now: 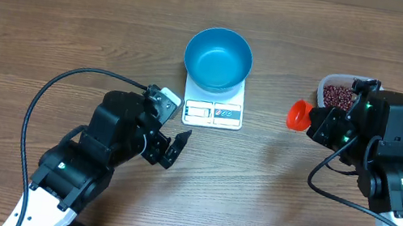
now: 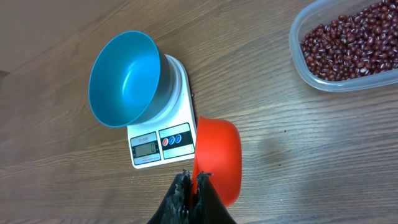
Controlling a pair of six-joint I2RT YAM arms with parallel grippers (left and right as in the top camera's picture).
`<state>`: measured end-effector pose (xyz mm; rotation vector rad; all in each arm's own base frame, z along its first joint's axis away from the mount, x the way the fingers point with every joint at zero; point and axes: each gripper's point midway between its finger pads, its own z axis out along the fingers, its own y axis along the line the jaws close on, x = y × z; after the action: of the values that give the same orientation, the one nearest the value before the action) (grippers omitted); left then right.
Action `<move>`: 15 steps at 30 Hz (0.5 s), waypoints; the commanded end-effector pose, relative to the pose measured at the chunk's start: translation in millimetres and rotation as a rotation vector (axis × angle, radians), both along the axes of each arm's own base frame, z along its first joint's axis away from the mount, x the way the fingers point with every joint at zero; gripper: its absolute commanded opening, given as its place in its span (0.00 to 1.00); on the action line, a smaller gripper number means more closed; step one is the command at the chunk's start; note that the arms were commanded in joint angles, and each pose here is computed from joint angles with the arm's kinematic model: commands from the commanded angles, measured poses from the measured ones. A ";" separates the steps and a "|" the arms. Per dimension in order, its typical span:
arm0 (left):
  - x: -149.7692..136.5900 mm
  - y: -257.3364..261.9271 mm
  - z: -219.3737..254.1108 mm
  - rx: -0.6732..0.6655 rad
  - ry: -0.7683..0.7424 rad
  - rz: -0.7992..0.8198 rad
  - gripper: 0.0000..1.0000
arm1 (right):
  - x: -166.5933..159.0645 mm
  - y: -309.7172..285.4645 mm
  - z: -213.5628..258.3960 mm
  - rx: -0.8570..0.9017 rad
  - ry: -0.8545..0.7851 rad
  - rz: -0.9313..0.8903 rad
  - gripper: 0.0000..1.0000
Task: Scoop item into bowl and weigh 150g on scale
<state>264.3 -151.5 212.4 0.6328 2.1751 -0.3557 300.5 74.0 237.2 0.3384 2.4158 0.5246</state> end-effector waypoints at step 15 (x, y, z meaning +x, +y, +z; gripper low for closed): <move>21.4 10.7 10.8 0.017 -0.088 0.094 1.00 | 3.9 -0.2 13.8 0.011 -0.042 -0.001 0.04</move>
<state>283.8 -143.7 229.2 0.5619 2.0955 -0.2689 301.4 74.7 238.2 0.3354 2.4106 0.5294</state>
